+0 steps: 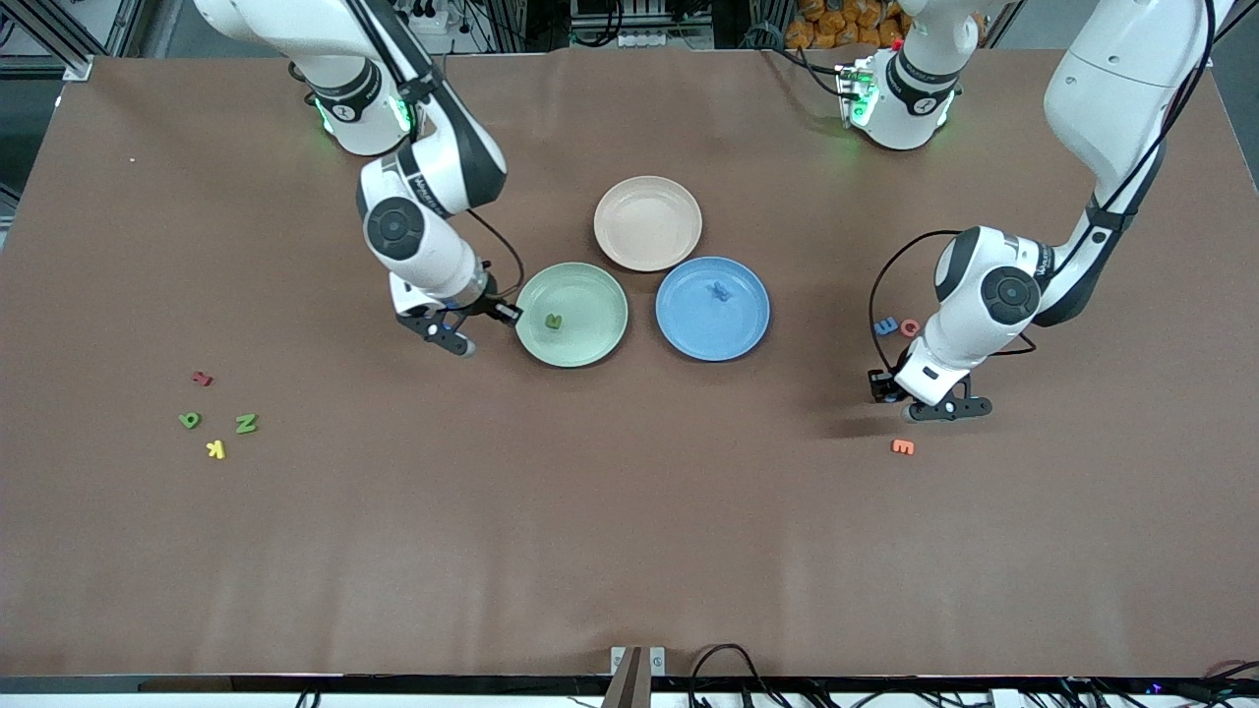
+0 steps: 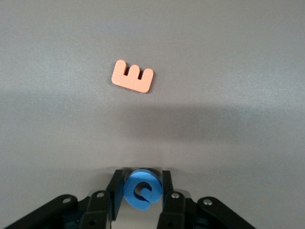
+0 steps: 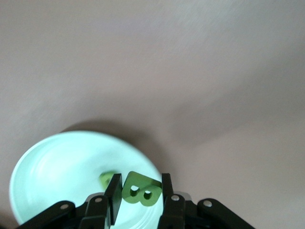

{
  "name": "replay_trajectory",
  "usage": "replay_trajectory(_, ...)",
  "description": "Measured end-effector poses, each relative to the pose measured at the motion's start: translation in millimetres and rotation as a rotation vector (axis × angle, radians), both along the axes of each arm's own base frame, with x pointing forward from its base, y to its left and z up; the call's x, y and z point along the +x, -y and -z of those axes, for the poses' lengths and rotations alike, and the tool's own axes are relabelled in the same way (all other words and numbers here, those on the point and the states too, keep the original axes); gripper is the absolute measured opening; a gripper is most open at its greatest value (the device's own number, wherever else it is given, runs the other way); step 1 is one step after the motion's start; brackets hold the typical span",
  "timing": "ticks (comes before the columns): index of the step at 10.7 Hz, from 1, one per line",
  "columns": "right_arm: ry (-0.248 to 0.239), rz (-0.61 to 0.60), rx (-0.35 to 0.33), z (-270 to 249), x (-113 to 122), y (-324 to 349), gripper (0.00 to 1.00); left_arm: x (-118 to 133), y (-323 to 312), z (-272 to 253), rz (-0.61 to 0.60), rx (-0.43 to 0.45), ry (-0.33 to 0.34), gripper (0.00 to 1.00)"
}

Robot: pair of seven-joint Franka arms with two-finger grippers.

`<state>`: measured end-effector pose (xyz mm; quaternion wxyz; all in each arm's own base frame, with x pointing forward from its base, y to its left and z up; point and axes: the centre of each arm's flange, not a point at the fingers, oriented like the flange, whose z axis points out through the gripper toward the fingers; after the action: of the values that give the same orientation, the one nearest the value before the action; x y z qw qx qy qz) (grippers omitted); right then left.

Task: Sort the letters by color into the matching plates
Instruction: 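Place the B on the green plate while the left gripper carries the c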

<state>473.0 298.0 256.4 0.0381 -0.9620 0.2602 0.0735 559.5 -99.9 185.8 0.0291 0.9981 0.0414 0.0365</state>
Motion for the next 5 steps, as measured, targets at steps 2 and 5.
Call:
replay_trajectory(2,-0.016,0.009,-0.006,-1.4,3.2,-31.7,0.38,0.5,13.3,-12.1,-0.017,0.006,-0.009,0.36)
replay_trajectory(5,-0.019,0.017,-0.013,13.3,10.6,-61.8,0.38,-3.2,32.3,-23.0,-0.022,0.008,-0.016,0.36)
